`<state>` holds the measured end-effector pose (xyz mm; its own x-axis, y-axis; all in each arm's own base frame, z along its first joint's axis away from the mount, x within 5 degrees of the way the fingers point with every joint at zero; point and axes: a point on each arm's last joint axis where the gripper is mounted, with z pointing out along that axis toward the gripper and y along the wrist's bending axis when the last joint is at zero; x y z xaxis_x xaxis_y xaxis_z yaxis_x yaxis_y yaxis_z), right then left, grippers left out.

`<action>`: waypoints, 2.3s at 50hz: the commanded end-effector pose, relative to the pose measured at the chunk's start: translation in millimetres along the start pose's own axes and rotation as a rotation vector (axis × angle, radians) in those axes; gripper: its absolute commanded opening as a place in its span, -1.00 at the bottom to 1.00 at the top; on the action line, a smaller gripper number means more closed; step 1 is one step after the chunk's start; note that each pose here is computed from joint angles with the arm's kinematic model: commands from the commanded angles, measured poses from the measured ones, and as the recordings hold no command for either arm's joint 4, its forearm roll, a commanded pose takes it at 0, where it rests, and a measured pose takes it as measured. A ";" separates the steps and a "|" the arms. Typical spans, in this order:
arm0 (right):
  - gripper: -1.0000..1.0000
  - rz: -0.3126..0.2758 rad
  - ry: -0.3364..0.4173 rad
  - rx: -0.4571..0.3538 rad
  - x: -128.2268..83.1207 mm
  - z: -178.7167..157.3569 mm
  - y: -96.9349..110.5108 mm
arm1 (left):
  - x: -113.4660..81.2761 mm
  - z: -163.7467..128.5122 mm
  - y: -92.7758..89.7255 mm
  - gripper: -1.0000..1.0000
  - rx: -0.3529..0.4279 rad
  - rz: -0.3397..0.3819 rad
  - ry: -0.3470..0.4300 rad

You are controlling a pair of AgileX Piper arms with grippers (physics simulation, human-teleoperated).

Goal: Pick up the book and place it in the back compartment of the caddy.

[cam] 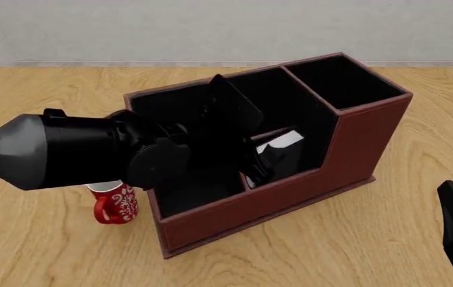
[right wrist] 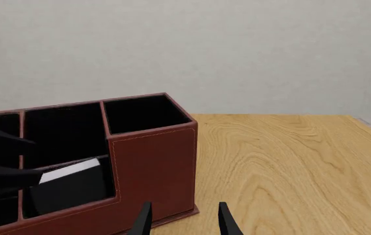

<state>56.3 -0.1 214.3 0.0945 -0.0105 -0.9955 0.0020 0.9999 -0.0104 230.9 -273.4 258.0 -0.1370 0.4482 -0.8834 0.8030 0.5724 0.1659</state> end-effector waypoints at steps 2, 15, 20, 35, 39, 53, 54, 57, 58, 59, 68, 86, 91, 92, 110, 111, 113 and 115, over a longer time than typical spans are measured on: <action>1.00 0.000 0.000 0.000 0.0 0.0 0.0 | -3.2 -6.7 -1.0 1.00 0.003 0.010 -0.003; 1.00 0.000 0.000 0.000 0.0 0.0 0.0 | -1.6 -20.4 5.4 1.00 -0.017 0.011 -0.016; 1.00 0.000 0.000 0.000 0.0 0.0 0.0 | 3.9 -28.9 7.7 1.00 -0.024 0.024 -0.005; 1.00 0.000 0.000 0.000 0.0 0.0 0.0 | 15.1 -49.6 18.0 1.00 -0.064 0.033 -0.011; 1.00 0.000 0.000 0.000 0.0 0.0 0.0 | 11.5 -61.7 29.3 1.00 -0.106 0.043 -0.044; 1.00 0.000 0.000 0.000 0.0 0.0 0.0 | 27.9 -83.8 25.4 1.00 -0.110 0.048 -0.031; 1.00 0.000 0.000 0.000 0.0 0.0 0.0 | 30.5 -82.8 24.7 1.00 -0.108 0.054 -0.022; 1.00 0.000 0.000 0.000 0.0 0.0 0.0 | 29.0 -88.8 26.8 1.00 -0.119 0.053 -0.035; 1.00 0.000 0.000 0.000 0.0 0.0 0.0 | 28.5 -91.2 27.3 1.00 -0.122 0.054 -0.038; 1.00 0.000 0.000 0.000 0.0 0.0 0.0 | 28.4 -94.4 28.7 1.00 -0.129 0.053 -0.041; 1.00 0.000 0.000 0.000 0.0 0.0 0.0 | 37.9 -108.1 31.6 1.00 -0.156 0.053 -0.047; 1.00 0.000 0.000 0.000 0.0 0.0 0.0 | 34.7 -132.4 44.8 1.00 -0.238 0.089 -0.099; 1.00 0.000 0.000 0.000 0.0 0.0 0.0 | 30.9 -137.9 48.6 1.00 -0.259 0.081 -0.118; 1.00 0.000 0.000 0.000 0.0 0.0 0.0 | 30.7 -138.3 49.0 1.00 -0.262 0.082 -0.118; 1.00 0.000 0.000 0.000 0.0 0.0 0.0 | 25.0 -143.6 57.8 1.00 -0.306 0.081 -0.150; 1.00 0.000 0.000 0.000 0.0 0.0 0.0 | 24.1 -144.2 58.1 1.00 -0.307 0.079 -0.153; 1.00 0.000 0.000 0.000 0.0 0.0 0.0 | 23.0 -145.1 60.0 1.00 -0.317 0.079 -0.159; 1.00 0.000 0.000 0.000 0.0 0.0 0.0 | 22.3 -145.3 60.9 1.00 -0.320 0.075 -0.161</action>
<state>56.3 -0.1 214.3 0.0945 -0.0105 -0.9955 0.0020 0.9999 -0.0103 190.3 -132.5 305.9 0.0180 0.4117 -0.9111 0.6028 0.7225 0.3384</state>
